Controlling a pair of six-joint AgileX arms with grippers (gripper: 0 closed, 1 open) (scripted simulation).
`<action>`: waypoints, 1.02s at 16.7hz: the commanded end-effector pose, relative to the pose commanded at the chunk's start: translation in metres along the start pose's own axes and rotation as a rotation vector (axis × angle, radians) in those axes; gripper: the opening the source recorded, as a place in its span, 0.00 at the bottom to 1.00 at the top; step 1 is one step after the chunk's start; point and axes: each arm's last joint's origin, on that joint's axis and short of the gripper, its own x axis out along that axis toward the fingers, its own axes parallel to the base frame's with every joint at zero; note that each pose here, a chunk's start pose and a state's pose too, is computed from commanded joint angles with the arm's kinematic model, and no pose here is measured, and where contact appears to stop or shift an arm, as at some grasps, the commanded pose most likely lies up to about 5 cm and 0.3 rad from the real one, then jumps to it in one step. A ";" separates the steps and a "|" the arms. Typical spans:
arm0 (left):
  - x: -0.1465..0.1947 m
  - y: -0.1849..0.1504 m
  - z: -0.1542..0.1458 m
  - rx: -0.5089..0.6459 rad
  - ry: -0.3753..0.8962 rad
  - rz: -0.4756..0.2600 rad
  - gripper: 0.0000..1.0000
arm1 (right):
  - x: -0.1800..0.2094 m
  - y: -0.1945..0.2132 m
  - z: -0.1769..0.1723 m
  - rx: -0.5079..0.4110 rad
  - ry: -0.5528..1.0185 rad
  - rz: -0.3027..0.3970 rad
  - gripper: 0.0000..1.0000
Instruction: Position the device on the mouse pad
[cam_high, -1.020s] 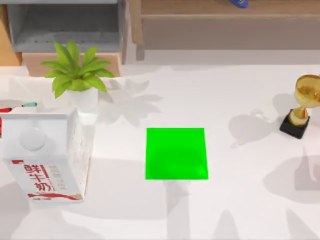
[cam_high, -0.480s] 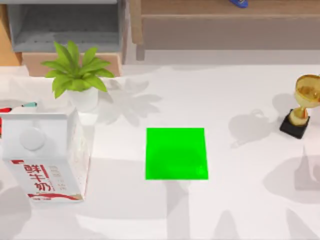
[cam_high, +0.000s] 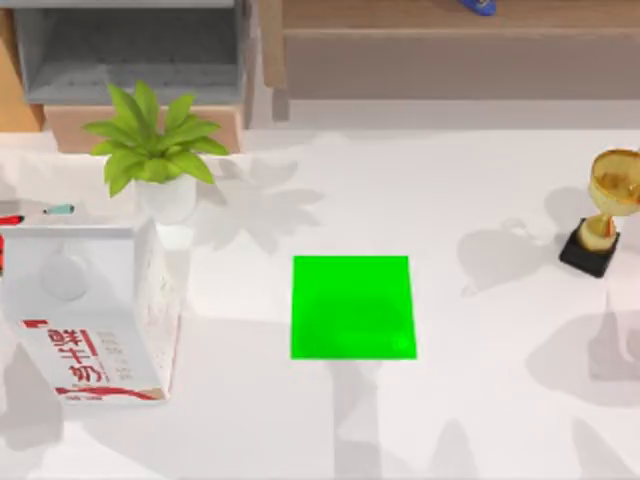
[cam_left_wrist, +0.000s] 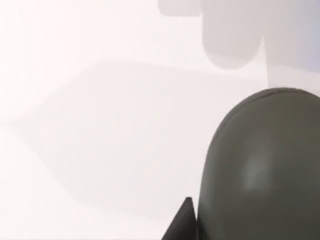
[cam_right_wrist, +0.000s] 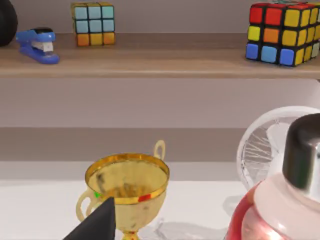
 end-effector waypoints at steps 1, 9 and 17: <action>-0.008 -0.010 0.006 0.129 -0.022 -0.008 0.00 | 0.000 0.000 0.000 0.000 0.000 0.000 1.00; -0.055 -0.114 0.042 1.271 -0.192 -0.039 0.00 | 0.000 0.000 0.000 0.000 0.000 0.000 1.00; -0.033 -0.251 0.042 2.360 -0.238 -0.093 0.00 | 0.000 0.000 0.000 0.000 0.000 0.000 1.00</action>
